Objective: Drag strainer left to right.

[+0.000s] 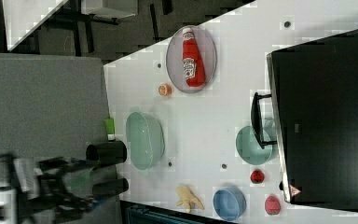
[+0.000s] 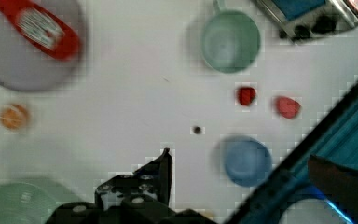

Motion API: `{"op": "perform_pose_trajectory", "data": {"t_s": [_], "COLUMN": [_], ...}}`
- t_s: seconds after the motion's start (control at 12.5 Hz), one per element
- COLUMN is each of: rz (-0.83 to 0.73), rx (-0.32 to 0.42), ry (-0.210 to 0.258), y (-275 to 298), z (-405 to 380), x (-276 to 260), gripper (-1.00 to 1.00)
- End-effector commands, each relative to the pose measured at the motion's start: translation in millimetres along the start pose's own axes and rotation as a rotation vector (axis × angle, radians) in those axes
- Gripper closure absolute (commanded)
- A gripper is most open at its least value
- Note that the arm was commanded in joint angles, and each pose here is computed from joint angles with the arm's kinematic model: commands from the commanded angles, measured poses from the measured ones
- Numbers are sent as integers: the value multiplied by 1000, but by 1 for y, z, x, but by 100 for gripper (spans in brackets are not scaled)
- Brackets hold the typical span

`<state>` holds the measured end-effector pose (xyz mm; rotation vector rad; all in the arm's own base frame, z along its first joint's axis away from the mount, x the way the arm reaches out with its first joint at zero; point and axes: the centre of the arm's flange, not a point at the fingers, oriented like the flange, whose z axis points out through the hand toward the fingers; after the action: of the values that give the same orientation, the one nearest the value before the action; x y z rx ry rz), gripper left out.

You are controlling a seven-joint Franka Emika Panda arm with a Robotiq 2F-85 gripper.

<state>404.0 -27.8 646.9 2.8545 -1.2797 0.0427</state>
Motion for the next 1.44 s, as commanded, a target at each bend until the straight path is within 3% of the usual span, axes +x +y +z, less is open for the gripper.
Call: {"op": "perform_pose_trajectory", "data": {"t_s": [0.08, 0.32, 0.72, 1.12, 1.44], "rz": [-7, 16, 286, 561, 614], "rx": [-19, -46, -89, -86, -91], "ry": [-28, -5, -2, -109, -199], "y": [-51, -121, -223, -279, -292], "z": [31, 68, 174, 296, 391], "x": [-22, -71, -174, -230, -229], "gripper": [-100, -100, -100, -100, -100]}}
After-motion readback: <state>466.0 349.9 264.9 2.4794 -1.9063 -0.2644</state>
